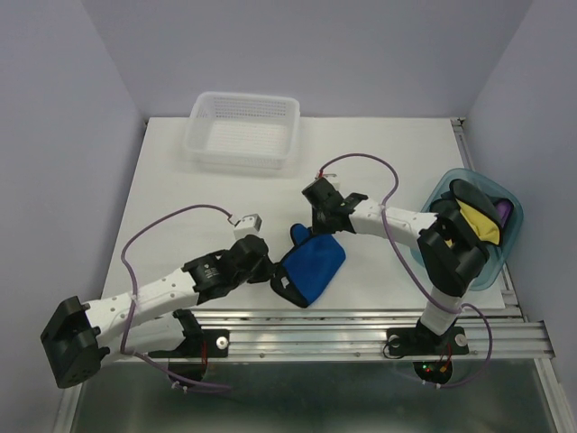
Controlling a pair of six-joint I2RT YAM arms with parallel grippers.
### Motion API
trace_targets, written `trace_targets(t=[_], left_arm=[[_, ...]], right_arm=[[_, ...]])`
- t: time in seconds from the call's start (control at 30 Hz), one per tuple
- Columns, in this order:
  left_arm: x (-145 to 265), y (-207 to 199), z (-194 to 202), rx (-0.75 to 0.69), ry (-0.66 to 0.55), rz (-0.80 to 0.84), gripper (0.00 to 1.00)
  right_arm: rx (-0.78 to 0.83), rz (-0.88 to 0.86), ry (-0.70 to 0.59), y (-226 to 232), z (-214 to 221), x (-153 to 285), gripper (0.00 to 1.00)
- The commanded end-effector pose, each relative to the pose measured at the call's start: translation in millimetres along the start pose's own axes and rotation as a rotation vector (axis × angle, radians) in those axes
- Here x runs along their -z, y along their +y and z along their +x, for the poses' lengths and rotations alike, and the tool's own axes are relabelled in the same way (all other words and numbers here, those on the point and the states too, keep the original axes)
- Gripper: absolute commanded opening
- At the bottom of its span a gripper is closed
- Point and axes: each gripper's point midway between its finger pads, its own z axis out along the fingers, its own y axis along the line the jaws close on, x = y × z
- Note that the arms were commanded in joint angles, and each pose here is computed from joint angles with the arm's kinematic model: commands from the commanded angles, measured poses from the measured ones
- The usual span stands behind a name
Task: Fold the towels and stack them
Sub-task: Flatten out the crumpled towel
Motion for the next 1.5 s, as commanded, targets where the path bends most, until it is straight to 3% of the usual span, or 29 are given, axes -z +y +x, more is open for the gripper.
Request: trace_targets(t=[0.0, 0.23, 0.4, 0.53, 0.67, 0.83, 1.0, 1.03, 1.1, 1.13, 1.17, 1.2, 1.27, 1.3, 1.33, 1.37, 1.4, 1.43, 1.47], left_arm=[[7, -9, -18, -0.01, -0.078, 0.041, 0.0], [9, -14, -19, -0.022, -0.08, 0.057, 0.0], [17, -28, -40, -0.038, -0.139, 0.081, 0.0], [46, -43, -111, -0.026, -0.377, 0.016, 0.0], [115, -67, -198, -0.007, -0.631, -0.037, 0.0], [178, -85, -247, -0.008, -0.769, -0.005, 0.0], [153, -79, -209, -0.06, -0.652, 0.067, 0.0], [133, -69, -189, -0.071, -0.606, 0.061, 0.0], [108, -67, -159, -0.074, -0.513, 0.105, 0.0], [97, -87, -134, -0.072, -0.412, 0.233, 0.0], [69, -78, -93, -0.106, -0.294, 0.248, 0.0], [61, -86, -63, -0.12, -0.192, 0.322, 0.0], [37, -67, -5, -0.105, -0.044, 0.277, 0.0], [32, -60, 9, -0.104, -0.008, 0.26, 0.07], [30, -56, 21, -0.101, 0.03, 0.25, 0.21], [27, -54, 28, -0.099, 0.054, 0.236, 0.4], [29, -58, 32, -0.104, 0.067, 0.244, 0.48], [32, -67, 27, -0.11, 0.06, 0.25, 0.7], [34, -72, 24, -0.125, 0.049, 0.257, 0.98]], right_arm=[[-0.049, -0.041, -0.111, 12, -31, 19, 0.01], [-0.084, -0.011, -0.163, -2, -34, 29, 0.01], [-0.081, -0.057, -0.25, 7, -62, 49, 0.01], [-0.078, -0.077, -0.359, 20, -108, 71, 0.01], [-0.074, -0.19, -0.527, 53, -184, 130, 0.01], [-0.106, -0.292, -0.679, 60, -223, 196, 0.01], [-0.159, -0.232, -0.669, 21, -186, 190, 0.01], [-0.169, -0.177, -0.592, 6, -150, 157, 0.01], [-0.193, -0.158, -0.517, -9, -111, 136, 0.01], [-0.212, -0.17, -0.487, -16, -94, 135, 0.01], [-0.22, -0.179, -0.368, -22, -47, 110, 0.01], [-0.222, -0.2, -0.322, -24, -27, 103, 0.01], [-0.236, -0.202, -0.212, -35, 17, 91, 0.19], [-0.238, -0.186, -0.187, -41, 27, 89, 0.34], [-0.227, -0.155, -0.163, -48, 36, 88, 0.52], [-0.241, -0.134, -0.173, -54, 34, 91, 0.78], [-0.245, -0.103, -0.193, -59, 27, 96, 0.91], [-0.239, -0.1, -0.21, -59, 21, 100, 1.0], [-0.236, -0.109, -0.23, -58, 15, 105, 1.0]])
